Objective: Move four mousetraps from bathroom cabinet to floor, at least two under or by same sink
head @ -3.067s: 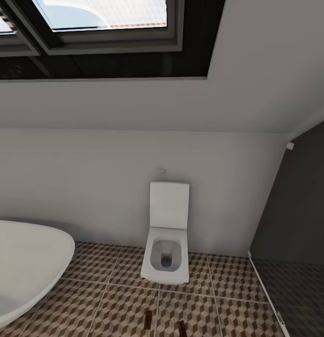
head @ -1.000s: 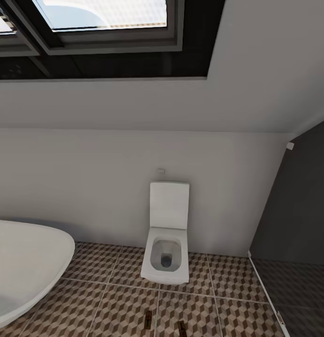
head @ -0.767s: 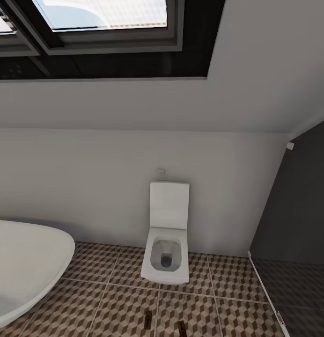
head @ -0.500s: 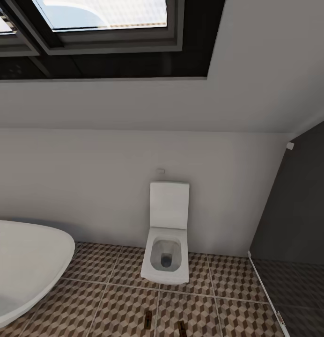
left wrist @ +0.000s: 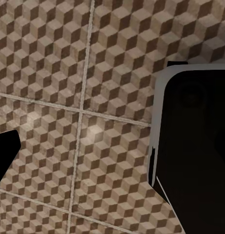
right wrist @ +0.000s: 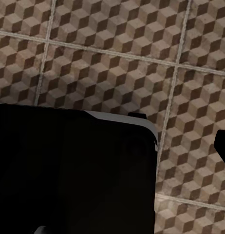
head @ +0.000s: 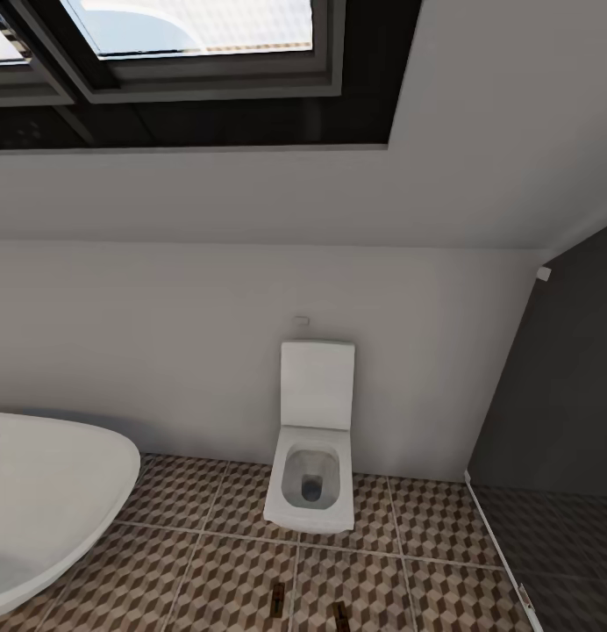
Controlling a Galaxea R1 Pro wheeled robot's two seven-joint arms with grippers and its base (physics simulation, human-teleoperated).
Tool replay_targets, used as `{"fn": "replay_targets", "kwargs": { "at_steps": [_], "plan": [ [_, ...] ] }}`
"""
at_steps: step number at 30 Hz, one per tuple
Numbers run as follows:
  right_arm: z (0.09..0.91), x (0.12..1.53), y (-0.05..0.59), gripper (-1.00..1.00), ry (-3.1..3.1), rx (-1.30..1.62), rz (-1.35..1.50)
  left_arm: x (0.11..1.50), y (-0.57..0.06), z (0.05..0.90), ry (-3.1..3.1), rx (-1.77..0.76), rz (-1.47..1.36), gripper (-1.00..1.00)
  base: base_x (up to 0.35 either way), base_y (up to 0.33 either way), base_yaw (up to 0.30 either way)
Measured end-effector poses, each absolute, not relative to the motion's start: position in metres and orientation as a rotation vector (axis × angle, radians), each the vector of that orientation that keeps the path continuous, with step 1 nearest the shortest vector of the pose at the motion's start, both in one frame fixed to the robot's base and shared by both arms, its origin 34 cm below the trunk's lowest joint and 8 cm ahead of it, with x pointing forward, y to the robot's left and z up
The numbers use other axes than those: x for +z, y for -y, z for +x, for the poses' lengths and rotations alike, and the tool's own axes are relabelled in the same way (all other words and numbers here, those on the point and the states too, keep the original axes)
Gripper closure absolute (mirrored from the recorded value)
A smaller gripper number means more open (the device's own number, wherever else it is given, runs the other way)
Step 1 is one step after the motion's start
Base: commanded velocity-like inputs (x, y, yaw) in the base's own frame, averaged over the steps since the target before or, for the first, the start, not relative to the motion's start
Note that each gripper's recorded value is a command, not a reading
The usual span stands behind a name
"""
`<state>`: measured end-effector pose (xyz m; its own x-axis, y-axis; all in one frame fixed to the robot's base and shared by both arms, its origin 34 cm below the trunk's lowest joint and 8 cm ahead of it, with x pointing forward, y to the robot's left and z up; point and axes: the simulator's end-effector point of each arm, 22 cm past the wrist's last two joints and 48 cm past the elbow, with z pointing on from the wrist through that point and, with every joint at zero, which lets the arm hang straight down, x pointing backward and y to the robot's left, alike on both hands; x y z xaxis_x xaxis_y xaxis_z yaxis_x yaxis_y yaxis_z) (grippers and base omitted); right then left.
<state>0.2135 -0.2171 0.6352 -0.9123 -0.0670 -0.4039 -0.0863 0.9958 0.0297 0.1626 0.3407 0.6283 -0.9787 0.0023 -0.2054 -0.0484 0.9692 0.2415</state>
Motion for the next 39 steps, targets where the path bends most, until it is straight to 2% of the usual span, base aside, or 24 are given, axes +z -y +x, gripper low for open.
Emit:
{"fn": "replay_targets", "kwargs": {
  "at_steps": [39],
  "plan": [
    [0.2138, 0.6353, 0.2169, -1.00, -2.723, 0.066, -0.109, 0.6283, -0.3408, 0.1626, -2.913, 0.365, -0.036, -1.00, 0.000, 0.000, 0.000]
  ]
}}
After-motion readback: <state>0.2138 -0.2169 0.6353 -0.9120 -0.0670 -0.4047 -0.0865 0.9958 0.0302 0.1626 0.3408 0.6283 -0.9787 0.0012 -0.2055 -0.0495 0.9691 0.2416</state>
